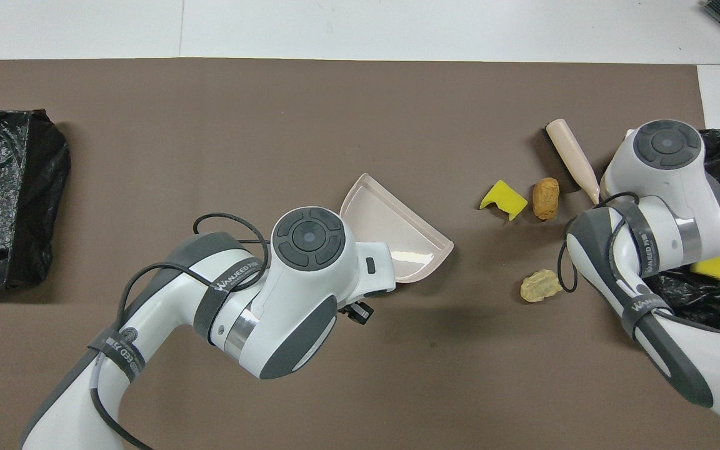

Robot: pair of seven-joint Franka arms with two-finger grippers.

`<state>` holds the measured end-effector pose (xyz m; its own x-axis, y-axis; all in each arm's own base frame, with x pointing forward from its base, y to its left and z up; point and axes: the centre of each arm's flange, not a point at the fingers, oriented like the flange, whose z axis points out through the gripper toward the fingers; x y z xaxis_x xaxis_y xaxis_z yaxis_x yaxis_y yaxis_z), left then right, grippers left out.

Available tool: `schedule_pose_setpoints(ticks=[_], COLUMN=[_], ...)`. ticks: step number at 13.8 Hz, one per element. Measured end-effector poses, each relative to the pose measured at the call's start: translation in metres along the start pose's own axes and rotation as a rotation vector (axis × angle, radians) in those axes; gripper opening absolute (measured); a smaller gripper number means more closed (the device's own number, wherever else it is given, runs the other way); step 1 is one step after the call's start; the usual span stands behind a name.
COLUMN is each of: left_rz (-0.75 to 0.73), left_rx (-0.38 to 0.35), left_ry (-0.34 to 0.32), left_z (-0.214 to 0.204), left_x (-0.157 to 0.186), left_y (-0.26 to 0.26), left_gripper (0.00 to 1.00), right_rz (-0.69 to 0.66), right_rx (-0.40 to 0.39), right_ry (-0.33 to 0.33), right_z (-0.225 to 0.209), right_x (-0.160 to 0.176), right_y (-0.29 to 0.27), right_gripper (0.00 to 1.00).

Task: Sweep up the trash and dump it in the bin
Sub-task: 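Sweep the sponge and bread pieces toward the dustpan with the right gripper, then brush the pieces into the dustpan held by the left gripper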

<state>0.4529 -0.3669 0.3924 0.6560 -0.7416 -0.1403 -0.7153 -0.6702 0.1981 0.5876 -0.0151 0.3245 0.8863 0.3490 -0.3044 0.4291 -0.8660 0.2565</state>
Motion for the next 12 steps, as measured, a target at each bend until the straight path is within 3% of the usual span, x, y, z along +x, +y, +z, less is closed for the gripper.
schedule_pose_setpoints(ticks=[7,12], left_rz=[0.155,0.249], left_rx=[-0.013,0.001], left_ry=[0.002,0.014], left_z=[0.000,0.010], left_x=[-0.001,0.009], left_y=[-0.006,0.021], left_gripper=[0.33,0.33], right_rz=[-0.038,-0.011], right_rx=[0.094,0.242], right_ry=[0.018,0.059], right_z=[-0.010,-0.024], right_x=[0.007,0.019], right_y=[-0.060,-0.107], right_gripper=[0.27,0.27])
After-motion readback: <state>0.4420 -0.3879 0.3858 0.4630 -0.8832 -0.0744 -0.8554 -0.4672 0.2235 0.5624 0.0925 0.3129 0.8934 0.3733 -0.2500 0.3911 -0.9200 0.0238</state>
